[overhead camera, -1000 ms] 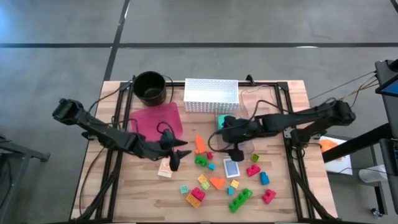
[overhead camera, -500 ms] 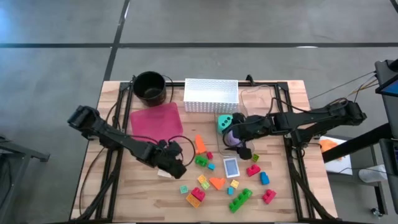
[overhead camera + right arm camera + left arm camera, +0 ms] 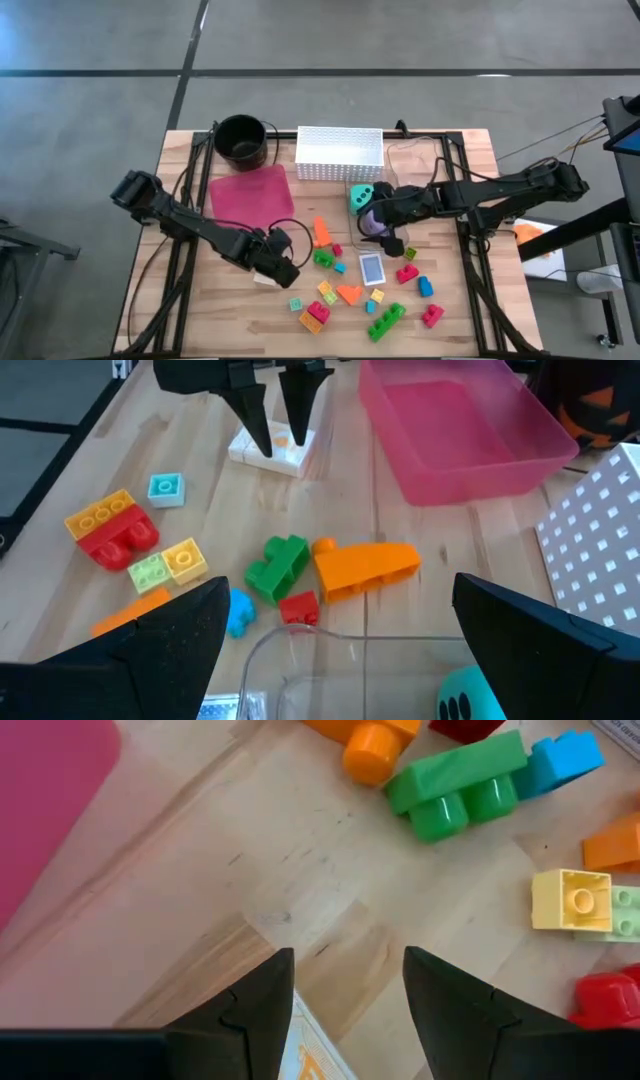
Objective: Pick & Place Toys
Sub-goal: Put the yellow game card into the pink bin
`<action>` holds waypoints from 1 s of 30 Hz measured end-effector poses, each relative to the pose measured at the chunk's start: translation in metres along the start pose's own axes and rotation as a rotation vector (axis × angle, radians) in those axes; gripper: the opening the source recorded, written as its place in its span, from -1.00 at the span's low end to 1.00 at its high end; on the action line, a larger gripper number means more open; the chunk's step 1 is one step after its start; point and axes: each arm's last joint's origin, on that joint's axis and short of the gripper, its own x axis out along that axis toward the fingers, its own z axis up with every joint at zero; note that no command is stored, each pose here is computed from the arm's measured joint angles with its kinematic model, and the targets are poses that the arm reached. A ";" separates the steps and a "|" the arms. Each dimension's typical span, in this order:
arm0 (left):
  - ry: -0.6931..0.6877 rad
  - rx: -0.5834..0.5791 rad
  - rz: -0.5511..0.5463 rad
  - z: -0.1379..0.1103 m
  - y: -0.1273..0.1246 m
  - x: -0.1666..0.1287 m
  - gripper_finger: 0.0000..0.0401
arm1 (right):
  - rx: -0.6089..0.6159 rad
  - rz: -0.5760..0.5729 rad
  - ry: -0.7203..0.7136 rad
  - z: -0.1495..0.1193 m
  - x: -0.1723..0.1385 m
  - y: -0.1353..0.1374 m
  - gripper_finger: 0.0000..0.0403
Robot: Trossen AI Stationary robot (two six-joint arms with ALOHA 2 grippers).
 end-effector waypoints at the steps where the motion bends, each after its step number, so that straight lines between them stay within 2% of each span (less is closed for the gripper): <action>1: 0.000 0.015 0.000 0.000 0.000 0.000 -0.04 | 0.000 0.000 0.001 0.000 0.000 0.000 0.88; 8: 0.090 0.021 -0.015 0.004 0.004 0.002 0.05 | 0.000 0.000 0.000 0.000 0.000 0.000 0.88; 18: 0.147 0.041 0.081 0.001 0.015 0.002 0.64 | 0.000 0.001 0.000 0.000 0.000 0.000 0.88; 25: 0.260 -0.092 0.113 -0.008 0.021 0.003 0.95 | 0.000 0.001 0.000 0.000 0.000 0.000 0.88; 30: 0.271 -0.228 0.116 -0.021 0.026 0.013 0.96 | 0.000 0.001 0.002 0.000 0.000 0.000 0.88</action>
